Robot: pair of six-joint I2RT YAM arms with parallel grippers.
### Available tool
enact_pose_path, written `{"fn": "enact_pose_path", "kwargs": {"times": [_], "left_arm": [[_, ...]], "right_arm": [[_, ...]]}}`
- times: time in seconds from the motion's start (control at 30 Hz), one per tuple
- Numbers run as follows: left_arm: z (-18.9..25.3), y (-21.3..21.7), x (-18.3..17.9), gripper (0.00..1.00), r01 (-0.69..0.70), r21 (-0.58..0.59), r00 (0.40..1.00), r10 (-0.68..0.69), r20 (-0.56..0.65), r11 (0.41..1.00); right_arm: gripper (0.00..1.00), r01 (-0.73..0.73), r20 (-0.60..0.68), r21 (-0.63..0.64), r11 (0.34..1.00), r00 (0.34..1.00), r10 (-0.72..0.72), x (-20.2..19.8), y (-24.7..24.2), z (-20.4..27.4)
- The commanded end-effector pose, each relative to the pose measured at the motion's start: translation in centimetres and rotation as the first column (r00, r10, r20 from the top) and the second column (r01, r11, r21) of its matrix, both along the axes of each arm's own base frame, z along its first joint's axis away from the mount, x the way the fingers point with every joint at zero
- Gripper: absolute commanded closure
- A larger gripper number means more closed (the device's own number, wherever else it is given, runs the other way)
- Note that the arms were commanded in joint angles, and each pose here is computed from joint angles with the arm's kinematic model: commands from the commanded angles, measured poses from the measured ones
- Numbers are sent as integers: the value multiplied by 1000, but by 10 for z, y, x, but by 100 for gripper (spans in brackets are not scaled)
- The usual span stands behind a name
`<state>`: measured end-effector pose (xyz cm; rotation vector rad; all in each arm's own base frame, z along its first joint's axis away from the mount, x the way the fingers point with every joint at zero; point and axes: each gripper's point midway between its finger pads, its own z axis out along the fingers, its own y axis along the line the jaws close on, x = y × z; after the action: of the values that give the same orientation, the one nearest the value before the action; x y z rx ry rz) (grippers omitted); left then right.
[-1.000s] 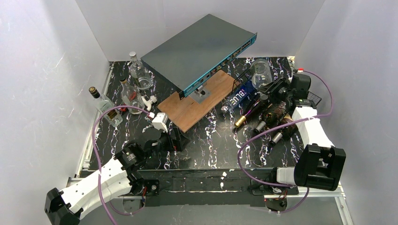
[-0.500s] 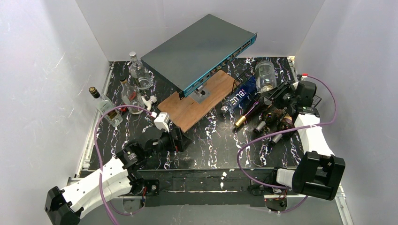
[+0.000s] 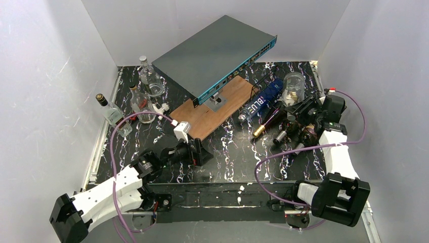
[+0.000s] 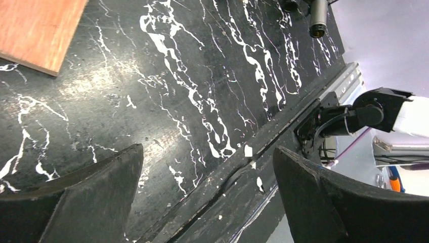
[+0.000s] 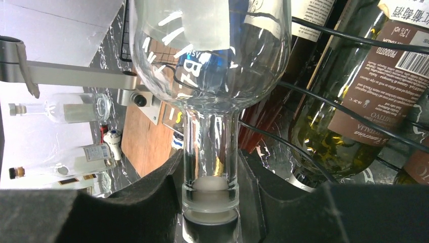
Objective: Take the wine bottle off the wine rack
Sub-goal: Adjust the wine bottle in the wine rack.
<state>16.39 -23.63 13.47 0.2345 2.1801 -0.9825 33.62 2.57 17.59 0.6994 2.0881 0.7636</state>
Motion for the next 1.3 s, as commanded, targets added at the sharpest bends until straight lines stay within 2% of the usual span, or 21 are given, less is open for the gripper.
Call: {"fn": "enact_pose_path", "kwargs": {"times": [0.0,0.1,0.23,0.4,0.5,0.63,0.87,0.9,0.93,0.97,1.27], "left_arm": [[16,-15,-6,1,89,-45,996,-88,31,995],[17,-19,-7,1,107,-38,994,-106,34,994],[18,-22,-7,1,111,-33,993,-110,36,993],[21,-27,-7,1,119,-31,992,-118,38,992],[20,-29,-8,1,126,-27,992,-126,34,992],[21,-32,-8,1,132,-26,991,-131,32,991],[25,-34,-10,1,145,-32,989,-144,40,989],[25,-35,-11,1,150,-32,988,-148,43,988],[26,-36,-12,1,157,-32,987,-155,46,987],[27,-36,-13,1,165,-31,985,-163,50,986],[27,-40,-16,1,178,-19,982,-177,61,984]], "right_arm": [[99,47,-9,-10,999,999,-47,-5,-8,-5],[96,39,-28,7,999,999,-39,-5,-5,-14],[85,3,-40,40,999,999,-1,1,0,-22],[66,-147,18,78,986,989,146,12,18,-16],[61,-166,20,62,984,986,166,18,17,-14],[48,-182,32,94,979,983,179,22,21,-13],[39,-218,38,131,967,976,215,23,27,-17],[35,-227,44,133,965,974,223,24,28,-16],[5,-236,50,136,962,972,231,23,29,-14],[2,-241,57,134,961,970,236,23,30,-13],[2,-248,76,125,961,968,240,22,30,-7]]}}
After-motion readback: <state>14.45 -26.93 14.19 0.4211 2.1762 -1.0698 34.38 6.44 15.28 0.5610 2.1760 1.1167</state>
